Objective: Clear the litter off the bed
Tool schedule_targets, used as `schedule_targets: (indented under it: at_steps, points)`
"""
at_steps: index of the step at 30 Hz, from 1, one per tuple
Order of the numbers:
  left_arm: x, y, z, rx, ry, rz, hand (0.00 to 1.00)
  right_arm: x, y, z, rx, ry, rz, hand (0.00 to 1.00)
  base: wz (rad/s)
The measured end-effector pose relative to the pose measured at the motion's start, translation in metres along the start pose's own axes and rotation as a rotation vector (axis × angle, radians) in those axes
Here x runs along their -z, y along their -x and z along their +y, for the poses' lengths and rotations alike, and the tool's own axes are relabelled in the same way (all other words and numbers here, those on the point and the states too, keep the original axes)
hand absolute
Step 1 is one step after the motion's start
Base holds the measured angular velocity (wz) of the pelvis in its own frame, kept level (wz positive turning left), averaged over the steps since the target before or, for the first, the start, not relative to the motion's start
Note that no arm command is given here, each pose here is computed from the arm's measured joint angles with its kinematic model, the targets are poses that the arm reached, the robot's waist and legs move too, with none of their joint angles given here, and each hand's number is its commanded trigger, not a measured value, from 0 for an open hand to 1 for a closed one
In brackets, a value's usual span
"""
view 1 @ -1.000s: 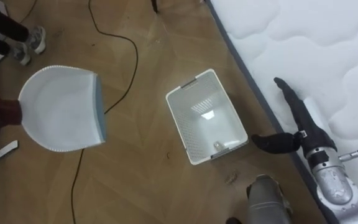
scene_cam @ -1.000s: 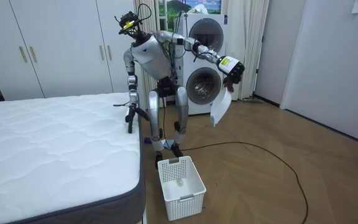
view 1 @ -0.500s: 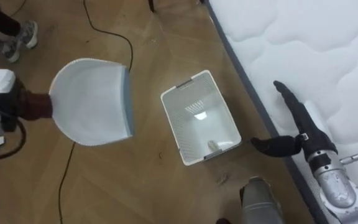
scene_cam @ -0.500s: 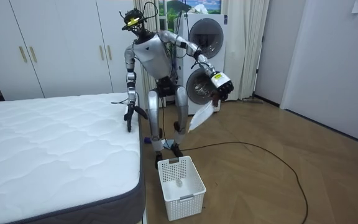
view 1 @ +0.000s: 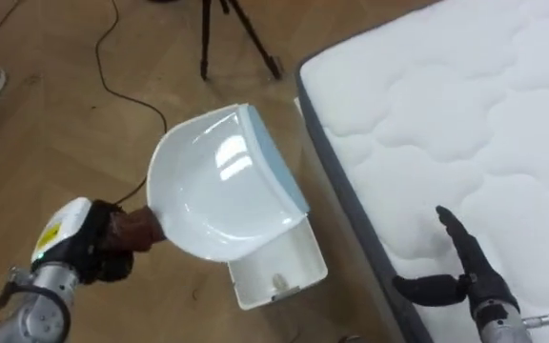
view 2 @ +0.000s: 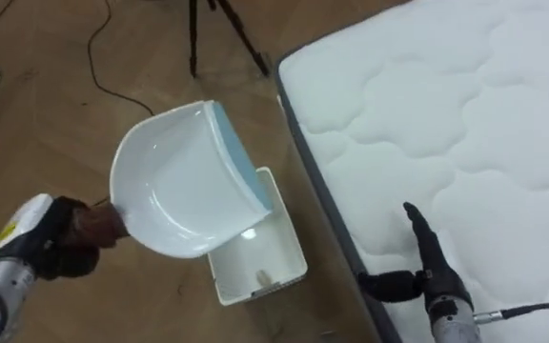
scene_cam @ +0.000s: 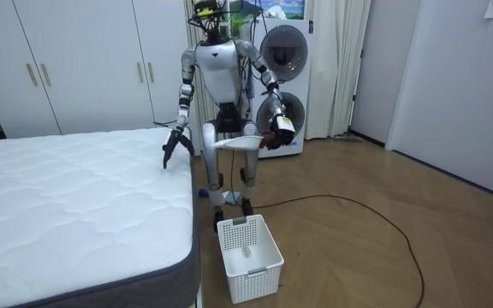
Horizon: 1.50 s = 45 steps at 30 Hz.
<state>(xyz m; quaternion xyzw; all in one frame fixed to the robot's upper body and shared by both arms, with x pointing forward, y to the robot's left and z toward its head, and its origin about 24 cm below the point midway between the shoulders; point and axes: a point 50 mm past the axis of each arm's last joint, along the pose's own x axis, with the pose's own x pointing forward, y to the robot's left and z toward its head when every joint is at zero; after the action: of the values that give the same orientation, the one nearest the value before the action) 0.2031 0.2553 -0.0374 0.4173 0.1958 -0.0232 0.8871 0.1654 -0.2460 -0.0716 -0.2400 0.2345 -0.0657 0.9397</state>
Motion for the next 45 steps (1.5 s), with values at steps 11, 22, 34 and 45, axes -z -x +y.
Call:
schedule_targets:
  at_steps: [11,22,34,45]
  points:
    - [-0.018,0.018,-0.029,0.026,0.265,-0.052,1.00,-0.019,0.001,0.008,0.034,-0.114,-0.058,0.00,-1.11]
    - [-0.036,0.014,-0.040,0.033,0.466,-0.079,1.00,-0.024,-0.001,0.020,-0.016,-0.125,-0.074,0.00,-1.39]
    - [-0.032,0.026,-0.061,0.122,0.468,-0.060,1.00,-0.017,0.007,0.035,-0.145,-0.117,-0.054,0.00,-0.54]
    - [-0.026,0.030,-0.060,0.135,0.485,-0.040,1.00,-0.016,0.007,0.036,-0.203,-0.091,-0.050,0.00,-0.47]
